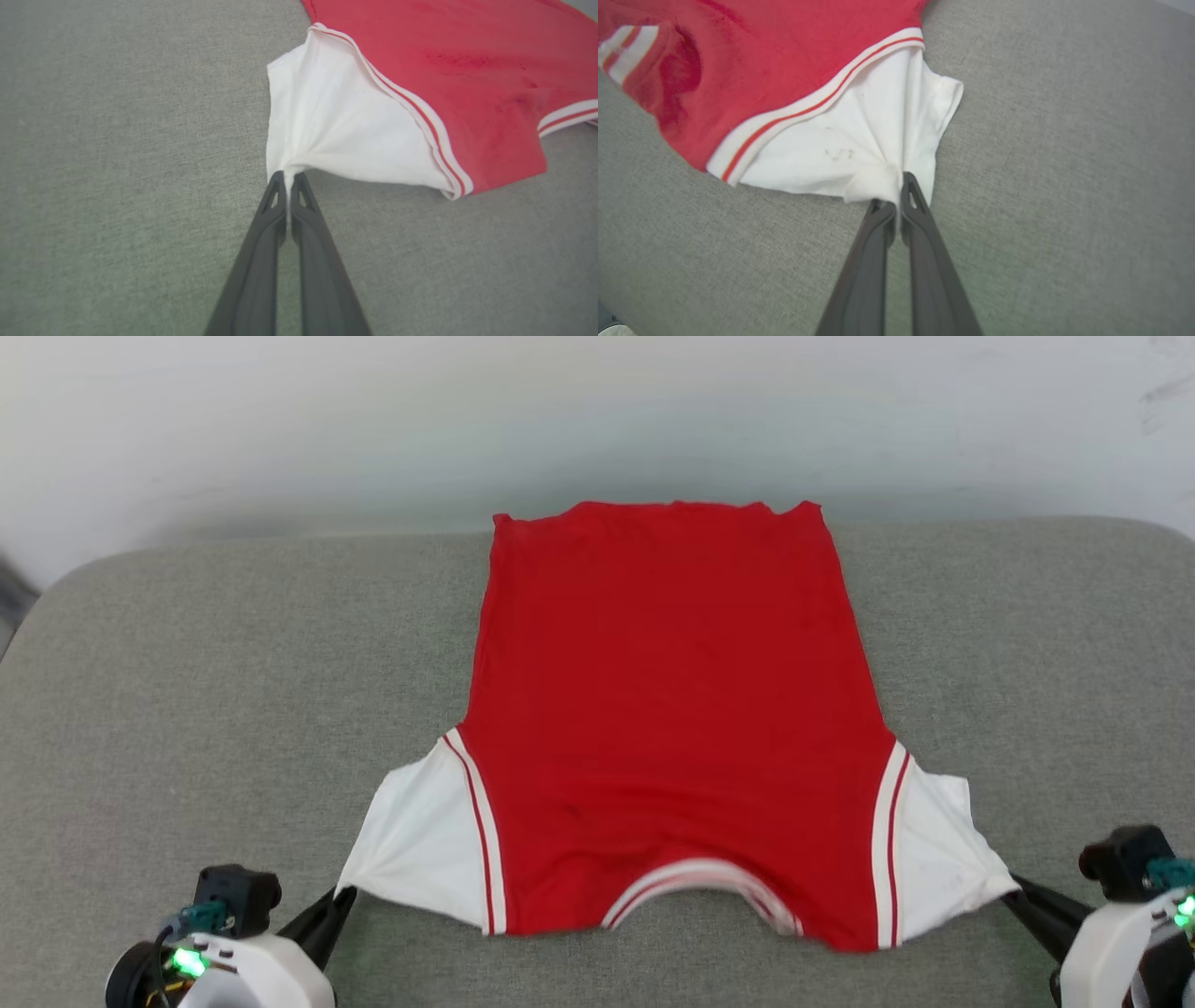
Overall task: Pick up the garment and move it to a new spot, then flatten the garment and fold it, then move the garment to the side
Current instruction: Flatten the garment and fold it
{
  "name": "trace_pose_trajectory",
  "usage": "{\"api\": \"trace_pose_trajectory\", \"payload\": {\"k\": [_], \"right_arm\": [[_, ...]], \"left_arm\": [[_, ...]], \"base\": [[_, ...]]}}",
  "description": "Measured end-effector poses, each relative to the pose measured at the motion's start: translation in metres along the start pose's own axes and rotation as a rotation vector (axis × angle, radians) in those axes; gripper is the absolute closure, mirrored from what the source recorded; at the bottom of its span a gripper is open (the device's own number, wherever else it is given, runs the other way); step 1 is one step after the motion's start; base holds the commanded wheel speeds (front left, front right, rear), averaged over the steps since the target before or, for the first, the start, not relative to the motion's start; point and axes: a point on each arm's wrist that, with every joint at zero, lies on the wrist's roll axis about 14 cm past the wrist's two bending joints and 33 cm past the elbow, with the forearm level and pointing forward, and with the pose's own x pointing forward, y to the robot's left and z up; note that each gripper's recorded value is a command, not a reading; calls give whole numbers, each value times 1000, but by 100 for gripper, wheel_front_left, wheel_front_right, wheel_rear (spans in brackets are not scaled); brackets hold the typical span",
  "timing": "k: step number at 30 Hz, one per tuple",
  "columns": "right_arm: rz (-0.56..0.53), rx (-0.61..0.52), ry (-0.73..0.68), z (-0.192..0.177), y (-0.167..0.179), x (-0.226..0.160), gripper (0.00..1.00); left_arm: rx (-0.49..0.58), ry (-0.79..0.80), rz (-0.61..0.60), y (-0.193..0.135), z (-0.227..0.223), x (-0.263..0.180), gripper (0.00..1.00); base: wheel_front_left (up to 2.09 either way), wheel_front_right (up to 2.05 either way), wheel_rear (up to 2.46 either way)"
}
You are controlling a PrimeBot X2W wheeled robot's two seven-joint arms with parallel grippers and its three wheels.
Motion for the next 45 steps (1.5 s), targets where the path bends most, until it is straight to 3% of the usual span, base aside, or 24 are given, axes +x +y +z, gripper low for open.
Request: {"api": "trace_pose_trajectory", "payload": {"k": [12,16,17,18,22,29,34,40,45], "right_arm": [[-48,100,128,-71,11,-61,100],[-49,102,143,-70,11,-63,100],[-47,104,148,-67,11,-62,58],[-43,84,137,-61,11,-60,0],[-73,8,61,-16,-11,-52,0],[-189,-145,-206,132,-71,-41,0],[-202,-181,-293,216,-85,-15,0],[-175,-139,-78,236,-96,54,0],[-124,-16,247,200,-98,116,0]], "left_arm": [[-108,71,64,-9,-45,-58,100],[-110,58,75,-10,-43,-64,100],[-110,51,76,-11,-42,-64,100],[-106,47,71,-13,-41,-64,100],[-93,23,54,-19,-33,-60,100],[-72,-42,39,-22,-10,-45,100],[-69,-77,33,-23,3,-29,100],[-71,-59,41,-21,-3,-11,100],[-67,-44,68,-12,-8,1,100]], "base": [[0,0,0],[0,0,0],[0,0,0],[0,0,0],[0,0,0],[0,0,0],[0,0,0],[0,0,0],[0,0,0]]}}
